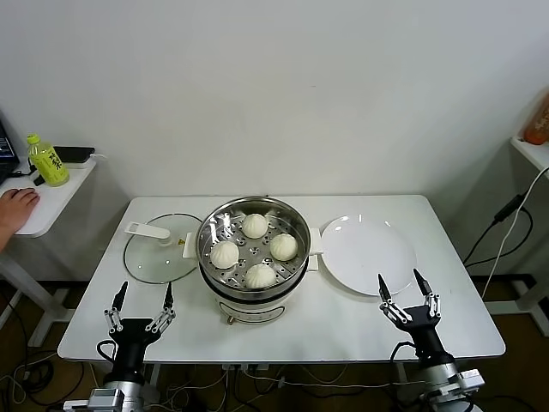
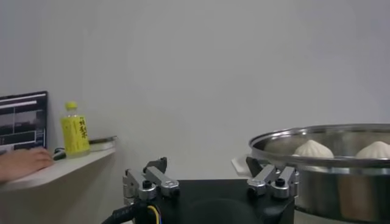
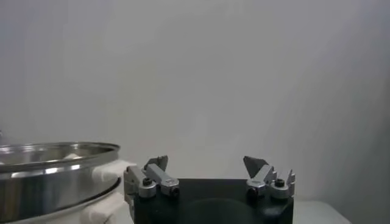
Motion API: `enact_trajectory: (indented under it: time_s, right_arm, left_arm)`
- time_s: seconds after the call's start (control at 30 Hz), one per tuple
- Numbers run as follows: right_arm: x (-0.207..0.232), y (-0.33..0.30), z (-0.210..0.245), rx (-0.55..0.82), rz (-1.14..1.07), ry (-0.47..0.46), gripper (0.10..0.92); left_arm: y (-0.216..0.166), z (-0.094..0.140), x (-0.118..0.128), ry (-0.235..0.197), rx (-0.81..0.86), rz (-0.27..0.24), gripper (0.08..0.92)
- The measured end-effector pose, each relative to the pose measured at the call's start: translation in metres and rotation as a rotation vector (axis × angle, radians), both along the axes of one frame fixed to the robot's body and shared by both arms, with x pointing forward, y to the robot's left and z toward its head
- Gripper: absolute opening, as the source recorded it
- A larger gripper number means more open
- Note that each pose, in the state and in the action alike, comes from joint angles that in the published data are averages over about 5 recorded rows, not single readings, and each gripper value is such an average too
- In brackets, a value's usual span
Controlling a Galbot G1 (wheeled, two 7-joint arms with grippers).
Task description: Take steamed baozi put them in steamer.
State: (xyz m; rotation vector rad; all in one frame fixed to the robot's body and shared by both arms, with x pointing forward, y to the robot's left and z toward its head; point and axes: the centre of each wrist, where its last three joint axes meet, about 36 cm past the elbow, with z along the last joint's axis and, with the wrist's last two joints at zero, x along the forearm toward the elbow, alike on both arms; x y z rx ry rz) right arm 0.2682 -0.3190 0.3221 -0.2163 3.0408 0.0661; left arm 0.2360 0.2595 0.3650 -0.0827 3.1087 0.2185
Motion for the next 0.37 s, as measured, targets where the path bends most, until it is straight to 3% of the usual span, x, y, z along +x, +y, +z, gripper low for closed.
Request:
enact_trajectory:
  time_s: [0.37]
  right_arm:
    - [-0.0081,-0.0002,-0.0011,-0.001,-0.009,0.008,0.823]
  left_arm:
    - [0.0036,-0.0037,-0.0038,0.005,-0.012,0.006,0.823]
